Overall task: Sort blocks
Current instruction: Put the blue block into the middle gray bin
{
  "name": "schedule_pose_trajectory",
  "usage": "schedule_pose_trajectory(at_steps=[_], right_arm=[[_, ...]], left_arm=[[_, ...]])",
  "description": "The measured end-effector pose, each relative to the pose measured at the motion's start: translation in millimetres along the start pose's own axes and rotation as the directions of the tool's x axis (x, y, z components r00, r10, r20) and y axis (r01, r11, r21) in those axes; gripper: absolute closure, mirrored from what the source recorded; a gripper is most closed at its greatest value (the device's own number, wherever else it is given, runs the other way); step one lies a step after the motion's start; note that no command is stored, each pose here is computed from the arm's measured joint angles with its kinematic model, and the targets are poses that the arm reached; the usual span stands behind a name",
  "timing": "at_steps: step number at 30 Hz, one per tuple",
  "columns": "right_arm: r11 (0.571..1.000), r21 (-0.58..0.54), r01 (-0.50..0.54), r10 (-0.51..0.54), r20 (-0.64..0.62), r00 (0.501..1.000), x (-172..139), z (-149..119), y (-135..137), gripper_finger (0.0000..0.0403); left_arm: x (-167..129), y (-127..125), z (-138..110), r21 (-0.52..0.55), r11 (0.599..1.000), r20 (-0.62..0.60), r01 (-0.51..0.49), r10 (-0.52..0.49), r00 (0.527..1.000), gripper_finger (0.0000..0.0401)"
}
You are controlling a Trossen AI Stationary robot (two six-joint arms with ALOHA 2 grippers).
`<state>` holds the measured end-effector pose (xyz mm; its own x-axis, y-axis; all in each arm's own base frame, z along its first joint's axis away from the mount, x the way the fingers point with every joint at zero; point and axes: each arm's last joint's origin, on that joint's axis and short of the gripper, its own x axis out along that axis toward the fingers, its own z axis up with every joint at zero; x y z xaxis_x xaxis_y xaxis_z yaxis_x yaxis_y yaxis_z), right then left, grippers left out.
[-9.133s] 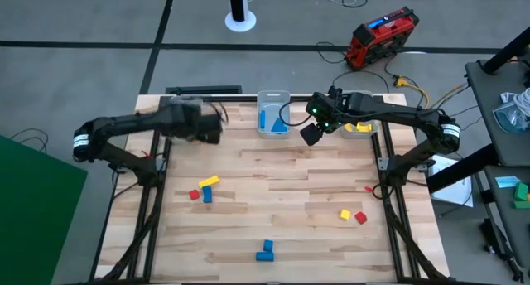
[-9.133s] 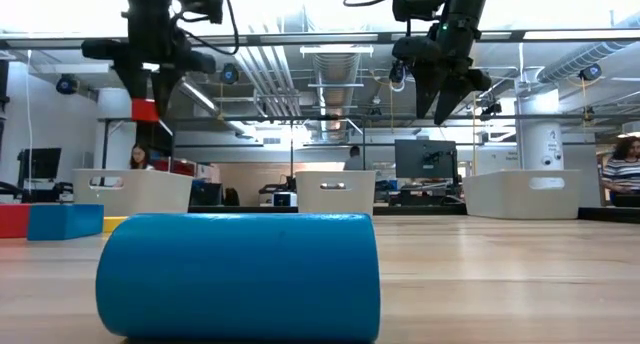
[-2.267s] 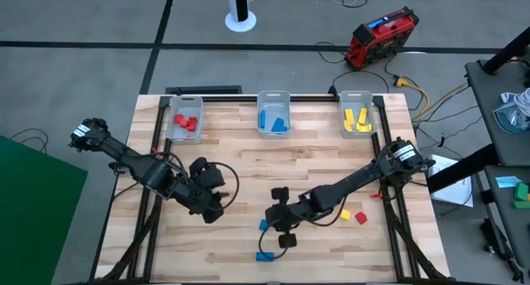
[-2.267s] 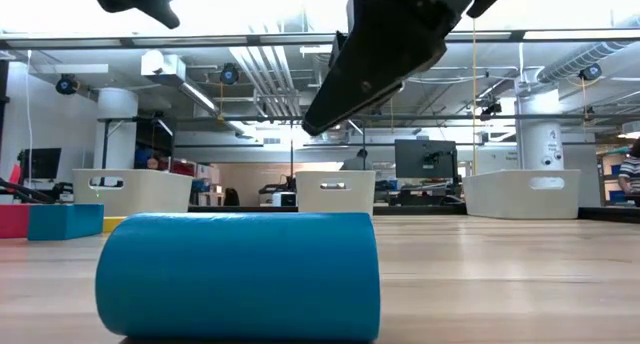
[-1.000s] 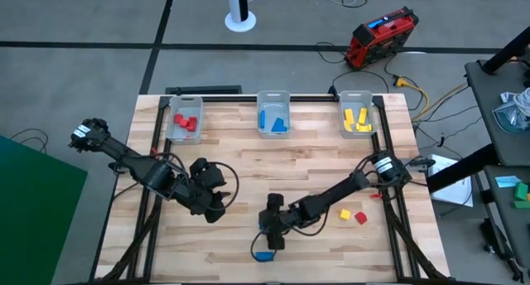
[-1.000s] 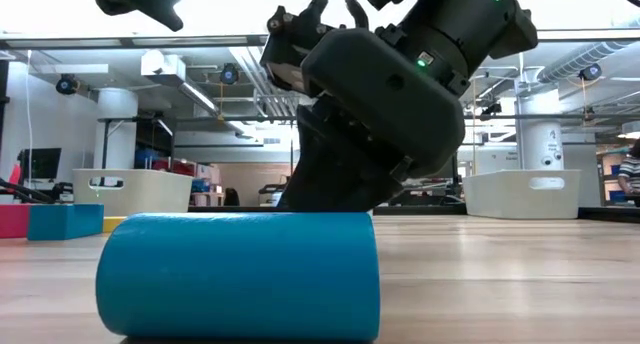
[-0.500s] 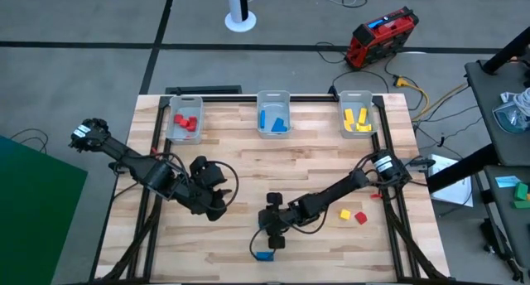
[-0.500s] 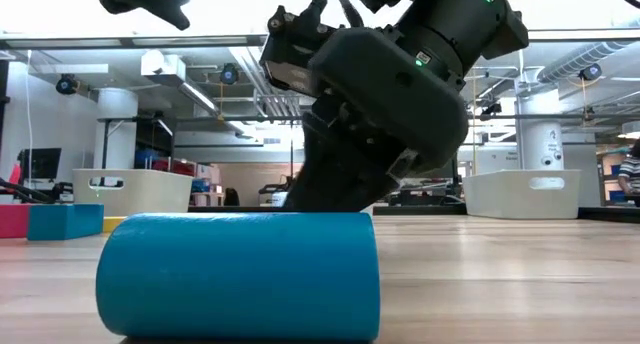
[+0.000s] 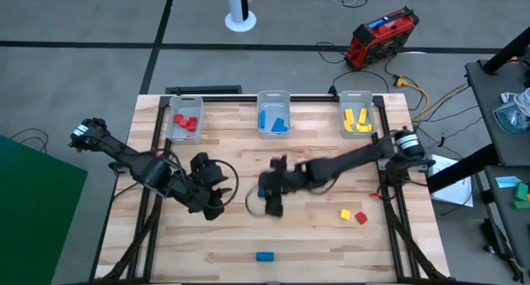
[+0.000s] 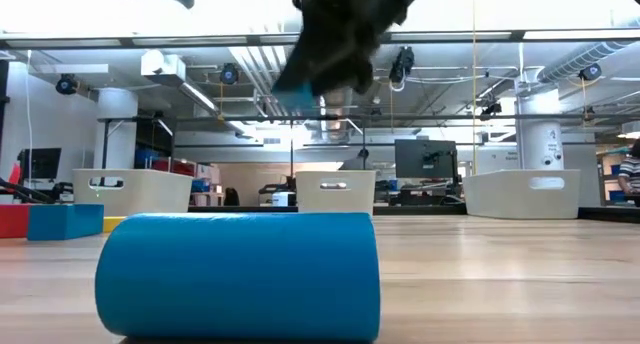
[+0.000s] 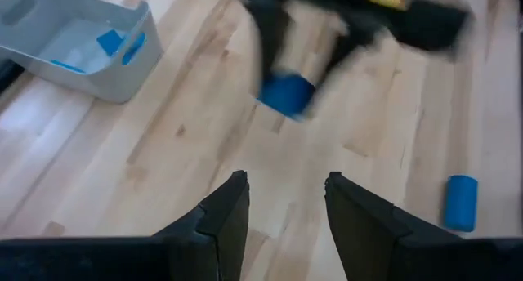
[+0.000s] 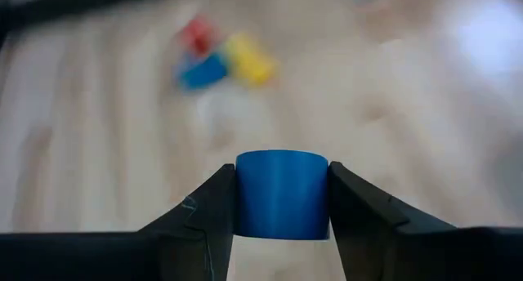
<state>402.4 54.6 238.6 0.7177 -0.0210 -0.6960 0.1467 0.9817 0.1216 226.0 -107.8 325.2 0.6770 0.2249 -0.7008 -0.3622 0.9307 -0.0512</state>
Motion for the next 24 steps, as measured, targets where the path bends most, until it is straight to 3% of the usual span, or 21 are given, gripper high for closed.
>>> schedule_pose_trajectory(at_steps=[3, 6, 14, 18, 24], right_arm=[[0.988, 0.136, 0.07, -0.079, 0.063, 0.995, -15, 22, -44, 0.025], [0.946, 0.287, 0.15, -0.176, 0.067, 0.982, -19, 31, -95, 0.025], [0.739, 0.607, 0.291, -0.369, 0.003, 0.93, -20, 24, -217, 0.025], [0.684, 0.681, 0.264, -0.34, -0.023, 0.94, -14, 18, -255, 0.025], [0.667, 0.697, 0.264, -0.333, -0.038, 0.942, 0, 20, -274, 0.0237]], left_arm=[[-3, 3, 0, 0.009, 1.0, 0.015, -0.022, 0.022, 1.0, 0.026], [-6, 6, 1, 0.009, 0.999, 0.029, -0.04, 0.04, 0.999, 0.026], [-6, 12, -3, 0.041, 0.996, -0.001, -0.084, 0.084, 0.996, 0.026], [-6, 13, -4, 0.05, 0.995, -0.01, -0.092, 0.093, 0.996, 0.026], [-10, 16, -4, 0.049, 0.994, -0.011, -0.094, 0.095, 0.995, 0.026]])
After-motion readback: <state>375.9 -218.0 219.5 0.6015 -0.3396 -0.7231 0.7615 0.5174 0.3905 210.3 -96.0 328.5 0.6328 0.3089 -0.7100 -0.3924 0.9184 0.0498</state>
